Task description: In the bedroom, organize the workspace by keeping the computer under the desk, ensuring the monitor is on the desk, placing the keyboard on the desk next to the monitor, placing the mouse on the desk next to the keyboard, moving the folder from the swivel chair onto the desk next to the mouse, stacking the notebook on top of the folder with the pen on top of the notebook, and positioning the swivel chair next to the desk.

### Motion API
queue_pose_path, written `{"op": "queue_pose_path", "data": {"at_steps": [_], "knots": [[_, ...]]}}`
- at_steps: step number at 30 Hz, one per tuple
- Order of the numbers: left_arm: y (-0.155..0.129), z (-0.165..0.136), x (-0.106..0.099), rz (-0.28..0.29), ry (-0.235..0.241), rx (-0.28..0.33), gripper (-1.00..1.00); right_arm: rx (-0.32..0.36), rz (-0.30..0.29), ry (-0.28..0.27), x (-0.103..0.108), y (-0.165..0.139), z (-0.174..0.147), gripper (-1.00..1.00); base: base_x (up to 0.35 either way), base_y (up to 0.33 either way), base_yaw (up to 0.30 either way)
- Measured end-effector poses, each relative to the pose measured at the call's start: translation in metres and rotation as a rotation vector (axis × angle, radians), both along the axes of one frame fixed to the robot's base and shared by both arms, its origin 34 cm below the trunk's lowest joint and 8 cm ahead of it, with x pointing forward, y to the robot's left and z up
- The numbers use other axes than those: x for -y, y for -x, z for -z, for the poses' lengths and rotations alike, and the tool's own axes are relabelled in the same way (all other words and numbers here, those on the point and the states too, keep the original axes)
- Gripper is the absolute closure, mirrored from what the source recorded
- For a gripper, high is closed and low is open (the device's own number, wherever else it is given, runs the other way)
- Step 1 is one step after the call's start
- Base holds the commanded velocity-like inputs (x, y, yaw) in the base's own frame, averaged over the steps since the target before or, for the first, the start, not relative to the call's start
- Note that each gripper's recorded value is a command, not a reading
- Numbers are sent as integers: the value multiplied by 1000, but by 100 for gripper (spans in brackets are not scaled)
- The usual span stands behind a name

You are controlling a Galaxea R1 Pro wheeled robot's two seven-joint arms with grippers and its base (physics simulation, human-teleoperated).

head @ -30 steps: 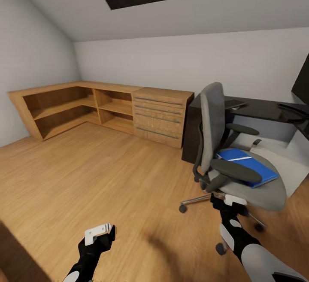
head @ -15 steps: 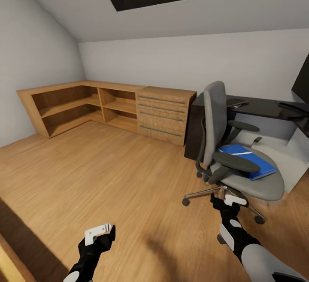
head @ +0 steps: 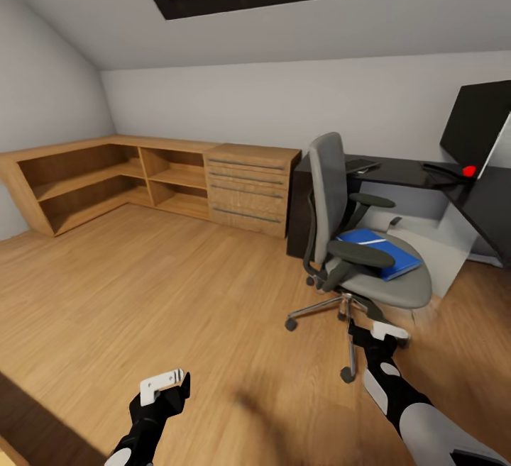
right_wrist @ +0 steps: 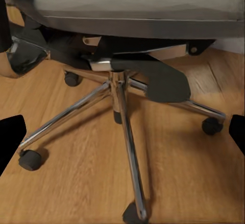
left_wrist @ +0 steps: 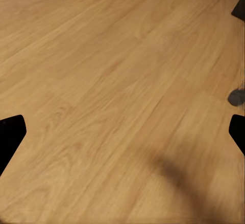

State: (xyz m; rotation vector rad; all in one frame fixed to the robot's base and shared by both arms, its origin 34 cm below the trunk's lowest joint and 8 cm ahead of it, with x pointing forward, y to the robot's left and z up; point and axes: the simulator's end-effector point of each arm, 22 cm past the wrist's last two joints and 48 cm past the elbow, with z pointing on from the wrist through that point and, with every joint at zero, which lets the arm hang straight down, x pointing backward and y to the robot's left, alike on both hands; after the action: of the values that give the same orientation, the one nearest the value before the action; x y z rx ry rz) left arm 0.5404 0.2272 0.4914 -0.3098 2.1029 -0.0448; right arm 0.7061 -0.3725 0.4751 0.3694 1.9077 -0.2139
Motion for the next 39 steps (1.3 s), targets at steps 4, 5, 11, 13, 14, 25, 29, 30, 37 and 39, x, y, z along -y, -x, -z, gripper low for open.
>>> {"op": "queue_pose_path", "data": {"at_steps": [4,5,11,13,14,25,29,30,37,39], "knots": [[0,-1,0,0,0,2,-100,-4,0,-4,0,1,1,-100,-2,1,-261],[0,-1,0,0,0,2,-100,-5,1,-5,0,1,1,-100,0,0,-268],[0,-2,0,-1,0,4,-100,-34,17,-35,1,5,8,-100,0,0,-269],[0,-2,-1,-2,-1,5,-100,-58,32,-64,2,8,14,-100,0,0,-270],[-1,-3,-1,-2,-1,6,-100,-76,45,-87,3,10,18,-100,0,0,-270],[-1,-6,-1,-3,-2,14,-100,-267,125,-361,6,39,60,-100,0,0,-263],[-1,-7,-1,-3,-2,15,-100,-297,119,-474,10,42,63,-100,0,0,-126],[-1,-7,-1,-3,-3,15,-100,-298,123,-520,13,42,62,-100,0,0,-58],[-1,-7,-1,-3,-3,15,-100,-208,230,-798,23,34,47,-100,0,0,-20],[-1,-7,-1,-3,-3,15,-100,-178,263,-878,27,32,43,-100,0,0,-4]]}}
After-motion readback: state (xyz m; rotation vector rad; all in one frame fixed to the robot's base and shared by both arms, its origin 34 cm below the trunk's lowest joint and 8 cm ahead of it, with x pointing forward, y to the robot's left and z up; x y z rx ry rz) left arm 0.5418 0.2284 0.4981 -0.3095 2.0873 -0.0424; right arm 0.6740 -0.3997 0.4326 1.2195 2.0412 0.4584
